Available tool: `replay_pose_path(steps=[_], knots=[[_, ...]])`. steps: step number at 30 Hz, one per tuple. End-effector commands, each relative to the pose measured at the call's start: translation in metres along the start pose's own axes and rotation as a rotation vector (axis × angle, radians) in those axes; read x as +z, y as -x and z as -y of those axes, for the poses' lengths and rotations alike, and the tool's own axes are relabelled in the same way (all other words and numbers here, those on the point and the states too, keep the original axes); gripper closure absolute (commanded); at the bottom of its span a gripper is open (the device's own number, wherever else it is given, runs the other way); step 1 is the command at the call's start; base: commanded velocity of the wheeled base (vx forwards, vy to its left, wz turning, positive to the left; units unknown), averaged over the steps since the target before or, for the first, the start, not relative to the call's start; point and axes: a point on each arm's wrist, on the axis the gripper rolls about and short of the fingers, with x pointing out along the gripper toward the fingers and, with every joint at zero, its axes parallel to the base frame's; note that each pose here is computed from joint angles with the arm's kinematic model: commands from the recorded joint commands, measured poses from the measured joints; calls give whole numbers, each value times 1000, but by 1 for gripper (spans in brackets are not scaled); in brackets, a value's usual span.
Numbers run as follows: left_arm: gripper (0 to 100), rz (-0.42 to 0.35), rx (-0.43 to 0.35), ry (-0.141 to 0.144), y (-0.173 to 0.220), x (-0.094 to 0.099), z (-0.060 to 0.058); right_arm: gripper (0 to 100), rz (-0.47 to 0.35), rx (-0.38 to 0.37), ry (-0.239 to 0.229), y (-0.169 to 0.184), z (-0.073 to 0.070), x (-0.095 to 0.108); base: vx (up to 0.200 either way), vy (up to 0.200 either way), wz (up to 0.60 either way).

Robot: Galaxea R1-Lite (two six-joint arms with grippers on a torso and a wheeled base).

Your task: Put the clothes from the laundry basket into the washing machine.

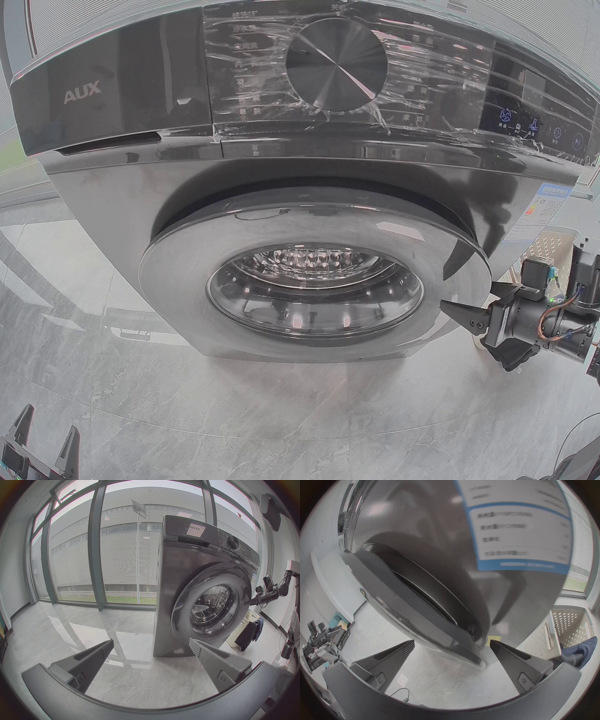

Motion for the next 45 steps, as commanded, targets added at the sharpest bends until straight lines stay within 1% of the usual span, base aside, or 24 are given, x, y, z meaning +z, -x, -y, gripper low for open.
replay_pose_path(steps=[1, 5, 7, 10, 12, 15, 19, 22, 28, 32, 36, 41, 43, 45], knots=[[0, 0, 0, 0, 0, -4, 0, 0, -35, 28, 4, -19, -4, -5, 0, 0, 0], [0, 0, 0, 0, 0, -4, 0, 0, -58, 45, 7, -16, -6, -14, 0, 0, 0], [0, 0, 0, 0, 0, -4, 0, 0, -87, 73, 12, -8, -10, -24, 0, 0, 0], [0, 0, 0, 0, 0, -4, 0, 0, -86, 99, 14, 6, -12, -29, 0, 0, 0], [0, 0, 0, 0, 0, -4, 0, 0, -79, 107, 16, 10, -13, -29, 0, 0, 0], [0, 0, 0, 0, 0, -4, 0, 0, -63, 96, 14, 8, -11, -25, 0, 0, 0], [0, 0, 0, 0, 0, -4, 0, 0, -45, 86, 12, 2, -9, -18, -200, 0, 0], [0, 0, 0, 0, 0, -4, 0, 0, -70, 94, 14, -5, -11, -21, -133, 0, 0], [0, 0, 0, 0, 0, -4, 0, 0, -99, 125, 20, 5, -17, -33, 0, 0, 0], [0, 0, 0, 0, 0, -4, 0, 0, -98, 130, 22, 11, -18, -35, 0, 0, 0], [0, 0, 0, 0, 0, -4, 0, 0, -79, 118, 19, 8, -16, -30, 0, 0, 0], [0, 0, 0, 0, 0, -4, 0, 0, -79, 124, 22, 6, -18, -29, -200, 0, 0], [0, 0, 0, 0, 0, -4, 0, 0, -92, 127, 23, 7, -18, -32, -200, 0, 0], [0, 0, 0, 0, 0, -4, 0, 0, -125, 145, 28, 8, -21, -40, 0, 0, 0]])
